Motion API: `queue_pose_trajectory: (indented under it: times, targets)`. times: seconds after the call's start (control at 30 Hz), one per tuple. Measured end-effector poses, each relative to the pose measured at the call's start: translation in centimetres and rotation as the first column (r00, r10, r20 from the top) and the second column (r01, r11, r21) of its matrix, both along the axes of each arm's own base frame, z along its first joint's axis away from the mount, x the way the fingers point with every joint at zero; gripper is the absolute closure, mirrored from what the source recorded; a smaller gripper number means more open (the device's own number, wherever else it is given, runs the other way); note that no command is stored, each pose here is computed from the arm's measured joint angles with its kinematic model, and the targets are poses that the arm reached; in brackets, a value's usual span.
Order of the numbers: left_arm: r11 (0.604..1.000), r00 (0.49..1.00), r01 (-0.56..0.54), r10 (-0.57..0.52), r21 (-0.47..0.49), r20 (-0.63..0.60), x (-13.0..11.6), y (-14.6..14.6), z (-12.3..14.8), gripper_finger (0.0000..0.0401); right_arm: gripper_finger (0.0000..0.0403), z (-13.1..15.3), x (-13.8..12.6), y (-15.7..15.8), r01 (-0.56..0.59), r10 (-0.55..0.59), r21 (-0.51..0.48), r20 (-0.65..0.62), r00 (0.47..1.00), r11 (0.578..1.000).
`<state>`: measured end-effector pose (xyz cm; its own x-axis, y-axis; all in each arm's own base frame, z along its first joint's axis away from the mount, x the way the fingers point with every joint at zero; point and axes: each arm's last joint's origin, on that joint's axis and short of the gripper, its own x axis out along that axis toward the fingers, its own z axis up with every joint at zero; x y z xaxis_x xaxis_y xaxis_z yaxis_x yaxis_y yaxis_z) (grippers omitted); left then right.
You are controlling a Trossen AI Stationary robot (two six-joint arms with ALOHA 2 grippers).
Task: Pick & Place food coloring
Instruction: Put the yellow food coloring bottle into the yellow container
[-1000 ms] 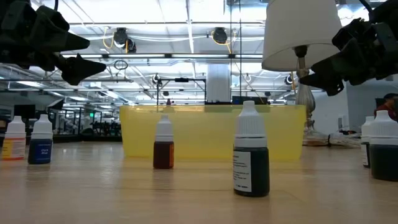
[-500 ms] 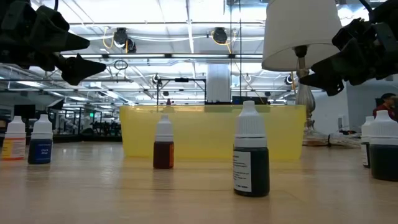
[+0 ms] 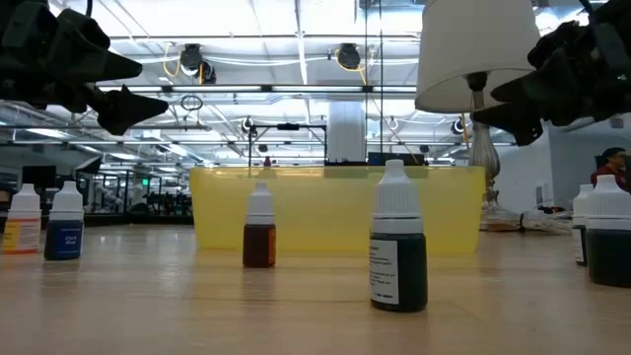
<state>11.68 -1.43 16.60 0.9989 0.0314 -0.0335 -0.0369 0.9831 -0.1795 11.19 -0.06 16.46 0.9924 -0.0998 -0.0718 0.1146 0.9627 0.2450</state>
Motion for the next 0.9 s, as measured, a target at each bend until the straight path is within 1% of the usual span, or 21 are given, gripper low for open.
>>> queue_pose_trajectory:
  times: [0.07, 0.1, 0.13, 0.47, 0.63, 0.7, 0.73, 0.77, 0.8, 0.9]
  targets:
    - [1.000, 1.000, 0.000, 0.000, 0.000, -0.001, 0.0, 0.0, 0.0, 0.0022, 0.0165, -0.1, 0.0, 0.0, 0.007, -0.007, 0.090, 0.003, 1.000, 0.996]
    - [1.000, 1.000, 0.000, 0.000, 0.000, 0.000, 0.0, 0.0, 0.0, 0.0022, 0.0165, -0.1, 0.0, 0.0, 0.009, -0.010, 0.118, 0.006, 1.000, 0.993]
    - [1.000, 1.000, 0.000, 0.000, 0.000, -0.001, 0.0, 0.0, 0.0, 0.0022, 0.0165, -0.1, 0.0, 0.0, 0.010, -0.011, 0.125, 0.006, 1.000, 0.992]
    - [1.000, 1.000, 0.000, 0.000, 0.000, 0.000, 0.0, 0.0, 0.0, 0.0022, 0.0165, -0.1, 0.0, 0.0, 0.011, -0.011, 0.120, -0.001, 1.000, 0.993]
    - [1.000, 1.000, 0.000, 0.000, 0.000, -0.001, 0.0, 0.0, 0.0, 0.0022, 0.0165, 0.2, 0.0, 0.0, 0.007, -0.011, 0.126, 0.029, 1.000, 0.992]
    - [1.000, 1.000, 0.000, 0.000, 0.000, -0.001, 0.0, 0.0, 0.0, 0.0022, 0.0165, 0.6, 0.1, 0.0, 0.000, -0.009, 0.124, 0.069, 0.998, 0.992]
    - [1.000, 1.000, 0.000, 0.000, 0.000, 0.000, 0.0, 0.0, 0.0, 0.0022, 0.0165, 0.7, 0.1, 0.0, -0.010, 0.000, 0.126, 0.073, 0.997, 0.992]
    - [1.000, 1.000, 0.000, 0.000, 0.000, 0.000, 0.0, 0.0, 0.0, 0.0022, 0.0165, 0.4, 0.1, 0.1, -0.029, 0.024, 0.131, 0.038, 0.999, 0.991]
    - [1.000, 1.000, 0.000, 0.000, 0.000, 0.001, 0.0, 0.0, 0.0, 0.0022, 0.0165, 0.9, 0.2, 0.2, -0.059, 0.058, 0.145, 0.007, 0.998, 0.988]
    - [1.000, 1.000, 0.000, 0.000, 0.000, 0.000, 0.0, 0.0, 0.0, 0.0022, 0.0166, 4.3, 0.6, 0.7, -0.143, 0.154, 0.182, -0.045, 0.987, 0.973]
